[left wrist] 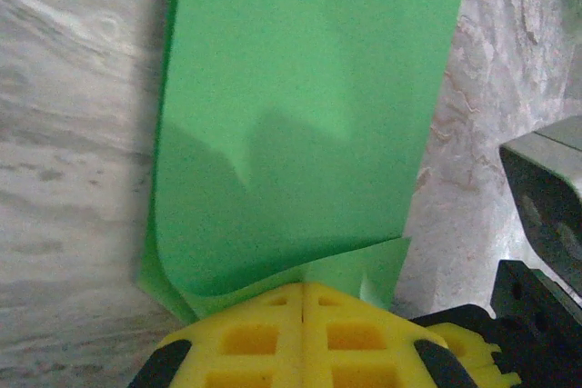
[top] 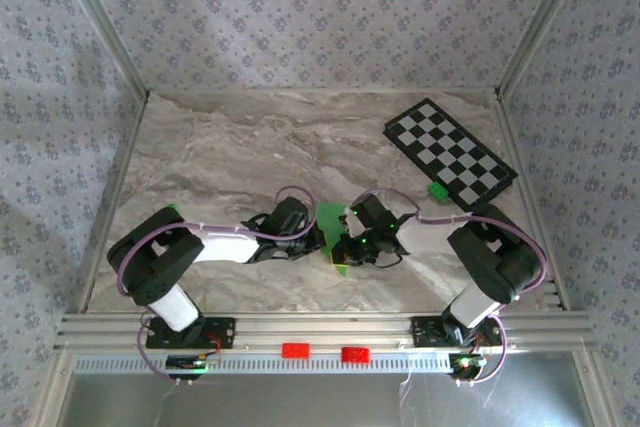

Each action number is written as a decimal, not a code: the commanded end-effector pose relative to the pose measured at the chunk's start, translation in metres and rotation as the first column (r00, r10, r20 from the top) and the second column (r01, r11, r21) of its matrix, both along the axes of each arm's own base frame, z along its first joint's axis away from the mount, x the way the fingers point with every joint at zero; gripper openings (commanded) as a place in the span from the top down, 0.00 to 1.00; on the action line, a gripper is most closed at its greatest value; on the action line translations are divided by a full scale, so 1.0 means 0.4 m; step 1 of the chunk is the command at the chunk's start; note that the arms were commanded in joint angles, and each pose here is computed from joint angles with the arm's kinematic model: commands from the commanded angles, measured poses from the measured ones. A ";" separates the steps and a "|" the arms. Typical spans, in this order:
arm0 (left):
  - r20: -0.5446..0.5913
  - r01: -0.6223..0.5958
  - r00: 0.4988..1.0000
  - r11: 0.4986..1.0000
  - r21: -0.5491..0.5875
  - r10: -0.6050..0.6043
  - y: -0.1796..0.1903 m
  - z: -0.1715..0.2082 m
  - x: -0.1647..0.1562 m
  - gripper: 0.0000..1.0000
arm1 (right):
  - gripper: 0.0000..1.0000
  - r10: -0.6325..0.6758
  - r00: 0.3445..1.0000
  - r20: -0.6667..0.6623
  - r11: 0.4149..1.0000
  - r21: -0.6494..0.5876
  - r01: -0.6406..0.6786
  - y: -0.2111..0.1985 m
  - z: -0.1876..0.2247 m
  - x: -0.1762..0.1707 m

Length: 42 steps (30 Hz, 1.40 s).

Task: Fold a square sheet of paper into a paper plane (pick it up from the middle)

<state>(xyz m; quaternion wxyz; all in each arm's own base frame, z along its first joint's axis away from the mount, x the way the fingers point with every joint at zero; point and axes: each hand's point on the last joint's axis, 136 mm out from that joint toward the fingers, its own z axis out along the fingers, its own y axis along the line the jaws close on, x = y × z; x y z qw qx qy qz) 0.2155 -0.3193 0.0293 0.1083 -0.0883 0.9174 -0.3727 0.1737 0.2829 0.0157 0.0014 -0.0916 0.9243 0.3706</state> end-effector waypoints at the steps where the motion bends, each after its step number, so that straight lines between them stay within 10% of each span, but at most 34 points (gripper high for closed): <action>1: 0.012 -0.003 1.000 0.999 -0.047 0.003 -0.019 0.002 0.002 0.99 | 1.00 -0.043 0.992 -0.117 0.983 -0.184 0.021 -0.093 -0.097 -0.065; 24: -0.065 -0.149 0.986 0.985 0.090 0.155 0.175 -0.088 0.080 1.00 | 1.00 -0.030 0.993 -0.116 0.987 -0.163 0.011 -0.123 -0.090 -0.078; 42: 0.083 0.076 0.994 0.997 -0.006 -0.076 -0.029 0.053 0.038 0.99 | 1.00 0.004 0.993 -0.116 0.996 -0.086 -0.014 -0.110 -0.068 -0.059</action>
